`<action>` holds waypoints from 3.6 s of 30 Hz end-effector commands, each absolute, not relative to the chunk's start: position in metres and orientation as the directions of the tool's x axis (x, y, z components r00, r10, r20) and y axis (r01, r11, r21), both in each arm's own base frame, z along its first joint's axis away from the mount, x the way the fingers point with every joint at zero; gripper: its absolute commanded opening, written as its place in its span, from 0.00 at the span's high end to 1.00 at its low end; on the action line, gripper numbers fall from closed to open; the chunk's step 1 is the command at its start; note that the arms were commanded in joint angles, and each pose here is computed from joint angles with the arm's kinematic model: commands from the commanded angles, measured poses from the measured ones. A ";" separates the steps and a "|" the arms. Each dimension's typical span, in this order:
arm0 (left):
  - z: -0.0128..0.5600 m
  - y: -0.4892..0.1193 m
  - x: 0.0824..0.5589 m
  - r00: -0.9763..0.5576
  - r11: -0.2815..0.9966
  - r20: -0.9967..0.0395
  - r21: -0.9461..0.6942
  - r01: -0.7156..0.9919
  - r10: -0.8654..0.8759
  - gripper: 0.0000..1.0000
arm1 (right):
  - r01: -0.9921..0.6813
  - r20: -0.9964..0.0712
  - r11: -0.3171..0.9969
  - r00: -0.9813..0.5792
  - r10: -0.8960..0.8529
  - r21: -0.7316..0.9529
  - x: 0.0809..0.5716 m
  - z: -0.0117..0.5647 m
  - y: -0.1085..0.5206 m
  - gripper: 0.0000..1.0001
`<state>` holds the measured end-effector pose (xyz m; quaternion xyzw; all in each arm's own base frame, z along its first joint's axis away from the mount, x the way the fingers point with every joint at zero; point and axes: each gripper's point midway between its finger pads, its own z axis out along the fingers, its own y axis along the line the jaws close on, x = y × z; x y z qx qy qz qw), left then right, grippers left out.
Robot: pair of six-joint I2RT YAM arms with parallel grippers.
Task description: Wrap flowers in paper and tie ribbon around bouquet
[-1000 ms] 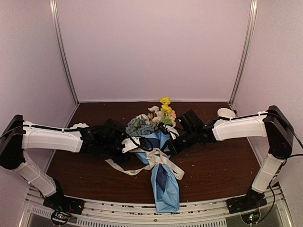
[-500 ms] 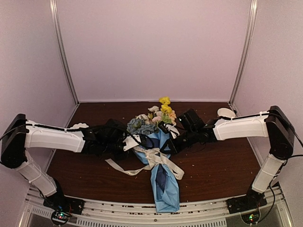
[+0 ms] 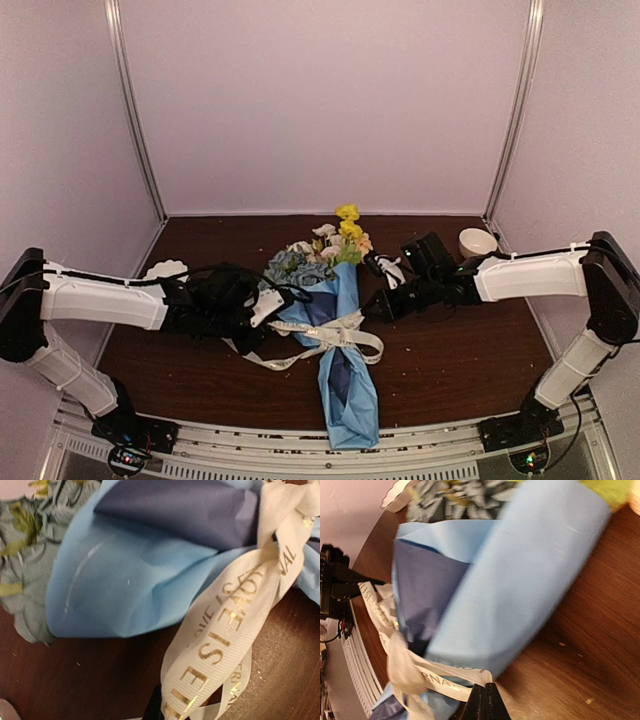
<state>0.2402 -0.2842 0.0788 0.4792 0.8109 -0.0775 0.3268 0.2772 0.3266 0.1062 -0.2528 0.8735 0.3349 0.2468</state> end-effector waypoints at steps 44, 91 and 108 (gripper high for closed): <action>0.064 -0.234 0.245 -0.651 0.759 -0.579 -0.085 0.646 0.490 1.00 | -0.636 -0.458 0.759 -0.721 -0.520 0.138 0.291 0.054 0.301 0.44; 0.083 -0.239 0.341 -0.631 0.824 -0.633 0.022 0.565 0.450 1.00 | -0.437 -0.235 0.836 -0.896 -0.375 0.332 0.175 -0.015 0.242 1.00; 0.047 -0.228 0.339 -0.677 0.825 -0.570 0.002 0.565 0.465 1.00 | -0.367 -0.186 0.882 -0.928 -0.323 0.297 0.144 -0.031 0.200 1.00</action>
